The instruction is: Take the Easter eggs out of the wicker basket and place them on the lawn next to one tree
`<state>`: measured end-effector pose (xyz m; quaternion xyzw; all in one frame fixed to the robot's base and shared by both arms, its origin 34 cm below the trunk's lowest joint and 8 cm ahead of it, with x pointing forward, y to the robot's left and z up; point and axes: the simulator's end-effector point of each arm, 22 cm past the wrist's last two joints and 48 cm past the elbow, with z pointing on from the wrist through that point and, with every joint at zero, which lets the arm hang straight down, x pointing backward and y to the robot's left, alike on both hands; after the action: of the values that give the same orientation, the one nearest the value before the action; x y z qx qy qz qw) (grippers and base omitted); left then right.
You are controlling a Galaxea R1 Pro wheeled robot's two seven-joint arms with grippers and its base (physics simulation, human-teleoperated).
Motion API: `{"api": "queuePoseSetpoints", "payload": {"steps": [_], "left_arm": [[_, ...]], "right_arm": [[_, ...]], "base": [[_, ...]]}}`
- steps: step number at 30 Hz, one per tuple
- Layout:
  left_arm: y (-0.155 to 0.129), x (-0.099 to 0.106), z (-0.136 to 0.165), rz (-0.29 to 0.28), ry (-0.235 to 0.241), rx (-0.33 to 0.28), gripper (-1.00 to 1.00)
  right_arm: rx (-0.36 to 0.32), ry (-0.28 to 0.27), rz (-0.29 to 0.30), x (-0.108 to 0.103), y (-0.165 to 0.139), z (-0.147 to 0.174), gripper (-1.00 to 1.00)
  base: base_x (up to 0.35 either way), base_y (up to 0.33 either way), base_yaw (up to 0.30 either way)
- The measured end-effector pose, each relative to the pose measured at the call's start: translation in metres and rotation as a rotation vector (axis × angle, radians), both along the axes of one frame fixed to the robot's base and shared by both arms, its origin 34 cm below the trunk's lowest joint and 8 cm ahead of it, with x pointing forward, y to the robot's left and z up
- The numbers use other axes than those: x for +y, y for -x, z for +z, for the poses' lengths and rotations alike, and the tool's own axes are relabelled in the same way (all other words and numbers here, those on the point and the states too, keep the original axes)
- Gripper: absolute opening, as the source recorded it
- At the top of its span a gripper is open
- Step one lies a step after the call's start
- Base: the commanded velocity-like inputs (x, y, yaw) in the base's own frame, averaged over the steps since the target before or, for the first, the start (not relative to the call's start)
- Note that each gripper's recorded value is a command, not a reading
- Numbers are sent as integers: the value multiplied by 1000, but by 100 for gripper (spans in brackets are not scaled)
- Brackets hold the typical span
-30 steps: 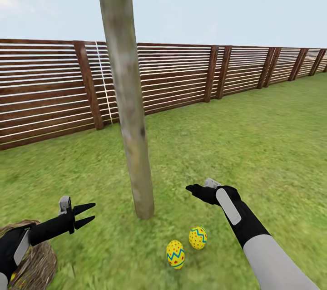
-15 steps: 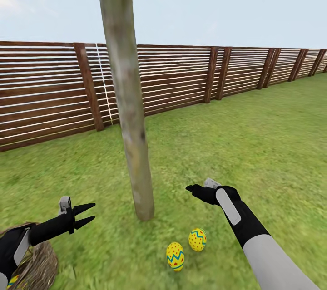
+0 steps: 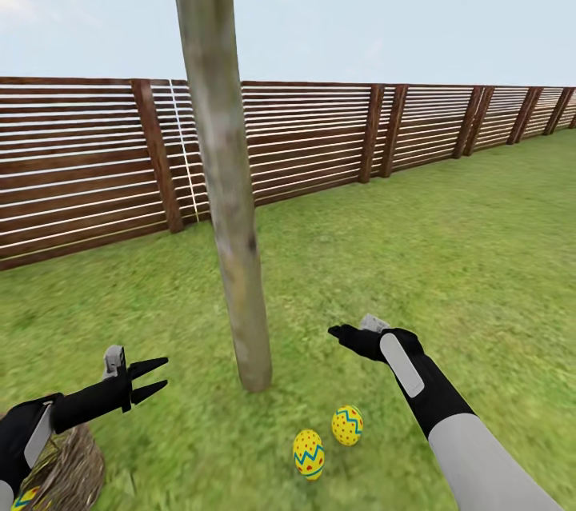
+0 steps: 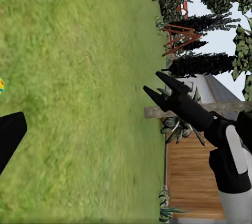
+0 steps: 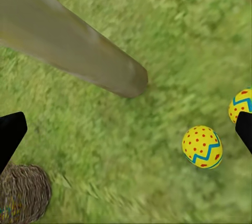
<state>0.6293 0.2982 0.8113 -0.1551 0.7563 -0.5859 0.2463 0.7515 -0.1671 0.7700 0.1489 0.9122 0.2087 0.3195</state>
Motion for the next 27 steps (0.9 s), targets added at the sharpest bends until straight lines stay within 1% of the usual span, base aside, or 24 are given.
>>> {"api": "queuePoseSetpoints", "payload": {"steps": [27], "left_arm": [[0,1,42,1,0,1,100]], "right_arm": [[3,-1,-4,0,1,40,100]], "base": [[0,0,0]]}}
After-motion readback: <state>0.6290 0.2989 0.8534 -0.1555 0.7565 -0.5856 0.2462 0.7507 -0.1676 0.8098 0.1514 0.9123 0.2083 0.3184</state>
